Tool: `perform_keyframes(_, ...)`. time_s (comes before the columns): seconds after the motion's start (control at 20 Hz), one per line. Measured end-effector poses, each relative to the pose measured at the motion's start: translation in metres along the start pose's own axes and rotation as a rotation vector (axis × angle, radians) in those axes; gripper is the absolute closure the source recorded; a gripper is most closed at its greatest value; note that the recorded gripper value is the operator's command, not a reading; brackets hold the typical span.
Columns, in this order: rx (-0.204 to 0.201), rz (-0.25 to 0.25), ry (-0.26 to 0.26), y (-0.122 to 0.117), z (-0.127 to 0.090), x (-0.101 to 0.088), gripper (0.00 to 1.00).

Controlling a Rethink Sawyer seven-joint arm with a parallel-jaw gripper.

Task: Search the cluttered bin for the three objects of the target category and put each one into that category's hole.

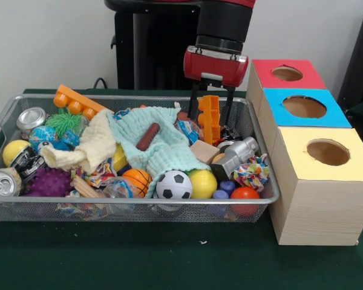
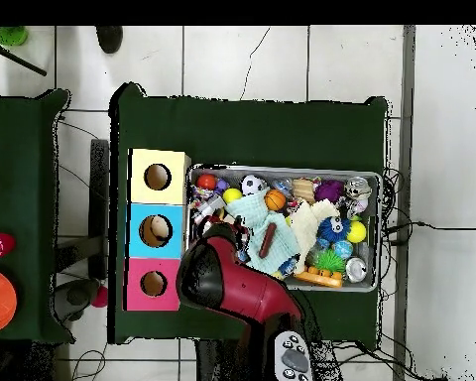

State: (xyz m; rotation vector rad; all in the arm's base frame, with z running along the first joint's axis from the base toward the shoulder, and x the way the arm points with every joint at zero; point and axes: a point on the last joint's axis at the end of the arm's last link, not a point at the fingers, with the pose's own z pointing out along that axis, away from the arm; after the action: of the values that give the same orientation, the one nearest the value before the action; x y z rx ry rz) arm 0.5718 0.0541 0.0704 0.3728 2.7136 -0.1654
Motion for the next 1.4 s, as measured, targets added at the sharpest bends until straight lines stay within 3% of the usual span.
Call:
perform_keyframes(0.7,-0.002,0.022,-0.008,0.004,-0.003,-0.006,0.00)
perform_keyframes(1.05,0.000,0.022,-0.028,0.005,-0.024,-0.019,0.00)
perform_keyframes(1.4,0.017,0.042,0.063,-0.026,-0.063,-0.032,0.00)
